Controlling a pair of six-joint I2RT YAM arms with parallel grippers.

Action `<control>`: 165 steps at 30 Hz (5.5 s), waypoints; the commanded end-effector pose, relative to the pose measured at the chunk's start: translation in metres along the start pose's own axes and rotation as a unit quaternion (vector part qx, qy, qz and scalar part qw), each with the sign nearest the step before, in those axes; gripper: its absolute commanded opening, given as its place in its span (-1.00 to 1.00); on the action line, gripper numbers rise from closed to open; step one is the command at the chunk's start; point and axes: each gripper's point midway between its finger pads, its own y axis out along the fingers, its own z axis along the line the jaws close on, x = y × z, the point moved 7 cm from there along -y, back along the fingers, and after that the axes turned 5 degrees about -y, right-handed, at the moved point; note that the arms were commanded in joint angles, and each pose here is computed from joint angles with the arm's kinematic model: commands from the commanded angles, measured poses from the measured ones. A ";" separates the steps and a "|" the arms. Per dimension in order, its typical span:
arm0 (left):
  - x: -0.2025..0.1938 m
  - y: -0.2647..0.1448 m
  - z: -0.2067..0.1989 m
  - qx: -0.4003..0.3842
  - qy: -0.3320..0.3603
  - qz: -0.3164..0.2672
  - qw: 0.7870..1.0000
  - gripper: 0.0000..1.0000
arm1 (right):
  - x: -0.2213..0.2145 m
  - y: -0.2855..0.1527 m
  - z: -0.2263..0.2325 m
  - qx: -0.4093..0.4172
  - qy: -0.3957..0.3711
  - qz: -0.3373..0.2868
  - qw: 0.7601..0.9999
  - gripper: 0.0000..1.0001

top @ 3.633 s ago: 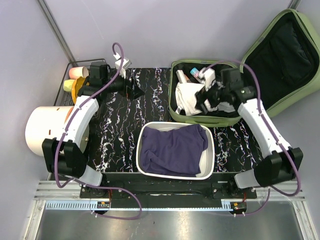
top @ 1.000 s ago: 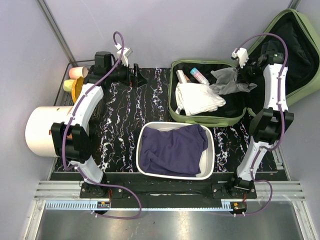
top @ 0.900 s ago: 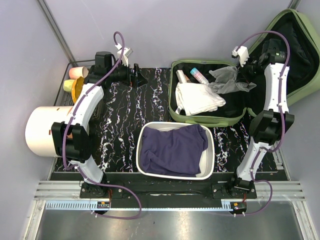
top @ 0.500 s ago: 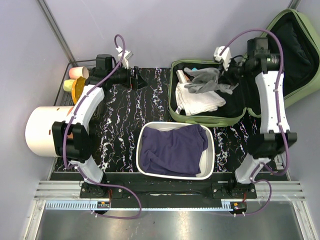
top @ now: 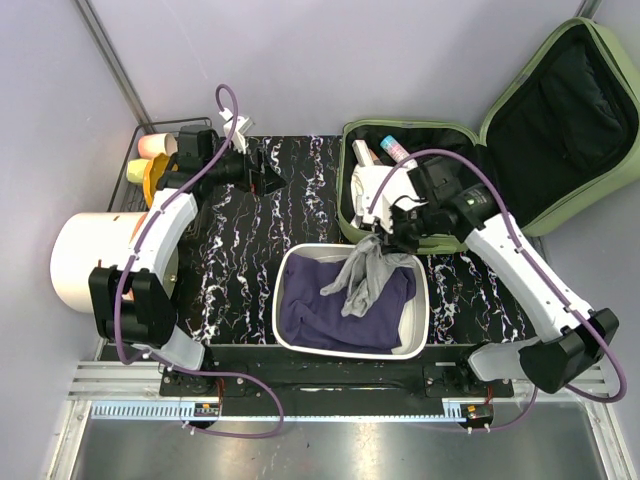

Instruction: Open, take out, and arrange the luggage

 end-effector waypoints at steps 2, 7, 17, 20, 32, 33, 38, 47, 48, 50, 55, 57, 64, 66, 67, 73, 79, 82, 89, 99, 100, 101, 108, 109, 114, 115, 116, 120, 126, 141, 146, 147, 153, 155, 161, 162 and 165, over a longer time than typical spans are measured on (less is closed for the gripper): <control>0.014 -0.013 -0.014 -0.022 0.041 -0.036 0.998 0.98 | 0.044 0.008 -0.026 -0.088 -0.030 -0.052 0.994 -1.00; 0.016 -0.016 -0.016 -0.016 0.046 -0.042 0.998 0.98 | 0.061 0.001 -0.041 -0.136 -0.033 -0.074 0.987 -1.00; -0.002 -0.011 -0.010 -0.017 0.018 -0.031 0.999 0.98 | -0.066 0.088 0.051 0.046 -0.126 0.048 0.990 -1.00; -0.004 -0.009 -0.009 -0.019 0.013 -0.025 0.999 0.98 | -0.096 0.101 0.069 0.086 -0.166 0.081 0.979 -0.81; -0.029 -0.011 -0.009 -0.040 0.073 0.040 0.996 0.98 | -0.030 0.049 0.061 0.057 -0.111 0.015 0.992 0.96; -0.029 -0.010 -0.009 -0.040 0.082 0.042 0.995 0.98 | -0.024 0.044 0.060 0.050 -0.106 0.007 0.993 0.96; -0.019 -0.009 -0.010 -0.028 0.097 0.034 0.994 0.98 | -0.010 0.018 -0.018 -0.063 0.050 -0.039 0.996 0.96; 0.006 -0.001 -0.004 -0.011 0.090 0.022 0.996 0.98 | -0.068 0.028 -0.143 -0.179 0.191 0.047 0.964 0.83; 0.007 0.000 -0.003 -0.010 0.089 0.022 0.996 0.98 | -0.075 0.034 -0.146 -0.176 0.182 0.059 0.966 0.84; 0.011 0.003 -0.001 -0.010 0.088 0.023 0.996 0.98 | -0.089 0.044 -0.145 -0.154 0.140 0.080 0.975 0.89; 0.014 0.009 0.003 -0.012 0.081 0.035 0.996 0.98 | -0.131 0.074 -0.145 -0.124 0.024 0.126 0.984 0.99; 0.016 0.012 0.005 -0.012 0.078 0.037 0.996 0.98 | -0.146 0.085 -0.151 -0.120 -0.010 0.142 0.982 0.99; 0.022 0.020 0.012 -0.006 0.070 0.045 0.996 0.98 | -0.180 0.119 -0.160 -0.085 -0.027 0.163 0.983 0.99; 0.024 0.021 0.014 -0.003 0.068 0.044 0.997 0.98 | -0.189 0.125 -0.165 -0.082 -0.019 0.167 0.982 0.94; 0.024 0.023 0.015 -0.002 0.065 0.046 0.997 0.98 | -0.189 0.125 -0.169 -0.086 -0.020 0.167 0.982 0.84; 0.027 0.026 0.016 -0.001 0.053 0.045 0.998 0.98 | -0.193 0.102 -0.189 -0.129 0.004 0.153 0.980 -0.03; 0.030 0.034 0.020 -0.005 0.034 0.041 0.999 0.98 | -0.153 0.055 -0.202 -0.151 0.045 0.070 0.985 -0.53; 0.032 0.040 0.023 -0.009 0.019 0.038 0.999 0.98 | -0.146 0.044 -0.206 -0.147 0.079 0.040 0.985 -0.55; 0.038 0.046 0.025 -0.015 0.008 0.034 0.999 0.98 | -0.162 0.043 -0.211 -0.114 0.130 0.028 0.985 -0.30; 0.033 0.044 0.026 -0.012 0.011 0.047 0.999 0.98 | -0.181 0.067 -0.194 -0.041 0.150 0.033 0.987 0.08; 0.033 0.044 0.025 -0.013 0.012 0.048 0.999 0.98 | -0.182 0.067 -0.191 -0.035 0.151 0.036 0.987 0.12; 0.034 0.044 0.026 -0.012 0.013 0.047 0.999 0.98 | -0.182 0.066 -0.191 -0.035 0.146 0.037 0.988 0.13; 0.035 0.046 0.026 -0.014 0.009 0.047 0.999 0.98 | -0.180 0.060 -0.191 -0.032 0.134 0.044 0.989 0.21; 0.036 0.046 0.026 -0.015 0.010 0.046 0.999 0.98 | -0.182 0.061 -0.192 -0.033 0.136 0.046 0.989 0.16; 0.035 0.046 0.025 -0.019 0.008 0.047 0.999 0.98 | -0.183 0.057 -0.194 -0.034 0.136 0.046 0.989 0.09; 0.035 0.046 0.025 -0.019 0.009 0.047 0.999 0.98 | -0.182 0.055 -0.195 -0.036 0.135 0.046 0.989 0.05; 0.034 0.046 0.025 -0.020 0.007 0.048 0.999 0.98 | -0.181 0.055 -0.196 -0.037 0.133 0.044 0.989 -0.02; 0.035 0.046 0.025 -0.020 0.010 0.046 0.999 0.98 | -0.175 0.048 -0.198 -0.041 0.136 0.032 0.989 -0.19; 0.034 0.045 0.025 -0.021 0.016 0.052 0.998 0.98 | -0.166 0.032 -0.212 -0.076 0.130 0.027 0.988 -1.00; 0.044 0.046 0.025 -0.024 0.040 0.043 0.998 0.98 | -0.105 -0.027 -0.235 -0.149 0.112 -0.048 0.981 -1.00; 0.045 0.045 0.022 -0.034 0.058 0.042 0.997 0.98 | -0.070 -0.046 -0.219 -0.134 0.131 -0.103 0.977 -1.00; 0.045 0.044 0.022 -0.037 0.073 0.041 0.996 0.98 | -0.064 -0.050 -0.215 -0.127 0.130 -0.115 0.977 -1.00; 0.056 0.038 0.009 -0.070 0.163 0.021 0.984 0.98 | -0.029 -0.065 -0.174 -0.081 0.093 -0.138 0.983 -1.00; 0.057 0.037 0.003 -0.074 0.184 0.018 0.980 0.98 | -0.014 -0.065 -0.158 -0.067 0.052 -0.139 0.987 -1.00; 0.056 0.037 0.003 -0.054 0.173 0.003 0.984 0.98 | 0.020 -0.048 -0.106 -0.057 -0.053 -0.125 0.989 -1.00; 0.055 0.038 0.005 -0.050 0.150 -0.001 0.987 0.98 | 0.033 -0.054 -0.099 -0.083 -0.099 -0.131 0.983 -1.00; 0.053 0.031 0.014 -0.041 0.112 -0.011 0.993 0.98 | 0.040 -0.033 -0.075 -0.084 -0.178 -0.129 0.972 -1.00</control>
